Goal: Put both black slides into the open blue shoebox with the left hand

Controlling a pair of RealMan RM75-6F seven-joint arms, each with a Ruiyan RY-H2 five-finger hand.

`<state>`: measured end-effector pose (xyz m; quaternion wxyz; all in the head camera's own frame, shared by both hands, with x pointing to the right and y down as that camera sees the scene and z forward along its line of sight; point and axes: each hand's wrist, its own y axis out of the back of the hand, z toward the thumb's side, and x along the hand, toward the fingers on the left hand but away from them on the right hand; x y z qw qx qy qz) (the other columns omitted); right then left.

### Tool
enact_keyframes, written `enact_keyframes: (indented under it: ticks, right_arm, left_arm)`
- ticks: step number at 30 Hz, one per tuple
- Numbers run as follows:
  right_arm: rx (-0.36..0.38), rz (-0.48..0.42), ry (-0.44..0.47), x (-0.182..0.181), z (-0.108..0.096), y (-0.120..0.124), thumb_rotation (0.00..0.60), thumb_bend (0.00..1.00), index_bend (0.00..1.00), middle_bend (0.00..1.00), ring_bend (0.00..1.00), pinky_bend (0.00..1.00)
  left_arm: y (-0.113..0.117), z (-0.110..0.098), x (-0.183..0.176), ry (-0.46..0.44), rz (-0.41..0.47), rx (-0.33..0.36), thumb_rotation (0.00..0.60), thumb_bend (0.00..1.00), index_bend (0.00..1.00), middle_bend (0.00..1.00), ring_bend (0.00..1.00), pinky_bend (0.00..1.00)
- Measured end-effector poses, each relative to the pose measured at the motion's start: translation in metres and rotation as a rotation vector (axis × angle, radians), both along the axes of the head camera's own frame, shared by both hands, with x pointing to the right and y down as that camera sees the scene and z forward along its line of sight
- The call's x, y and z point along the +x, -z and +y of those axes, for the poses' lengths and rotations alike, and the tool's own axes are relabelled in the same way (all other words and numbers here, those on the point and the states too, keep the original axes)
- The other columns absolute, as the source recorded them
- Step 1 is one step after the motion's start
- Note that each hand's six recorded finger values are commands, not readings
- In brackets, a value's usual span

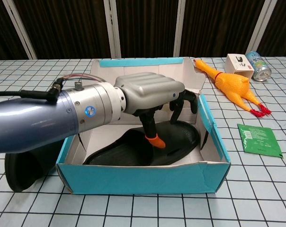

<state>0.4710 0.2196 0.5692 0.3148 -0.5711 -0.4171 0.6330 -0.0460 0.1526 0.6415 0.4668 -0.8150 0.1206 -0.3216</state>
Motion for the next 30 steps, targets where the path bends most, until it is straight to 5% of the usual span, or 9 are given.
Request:
enact_keyframes:
  ticks: [10,19,30]
  right_arm:
    - [0.004,0.003,-0.005,0.0,0.001,0.001,0.6,0.23,0.13,0.19,0.24,0.15]
    - [0.001,0.003,-0.002,-0.002,0.001,0.001,0.6,0.23,0.13,0.19,0.24,0.15]
    - [-0.003,0.002,-0.011,-0.001,0.001,0.001,0.6,0.23,0.13,0.19,0.24,0.15]
  left_arm:
    - [0.057,-0.029,-0.027,-0.015,0.005,0.179,0.6,0.15,0.19,0.42,0.31,0.36]
    - [0.084,-0.032,-0.088,0.042,-0.062,0.172,0.6,0.15,0.22,0.47,0.32,0.36]
    - [0.096,-0.013,-0.154,0.063,-0.018,0.154,0.6,0.15,0.22,0.48,0.33,0.36]
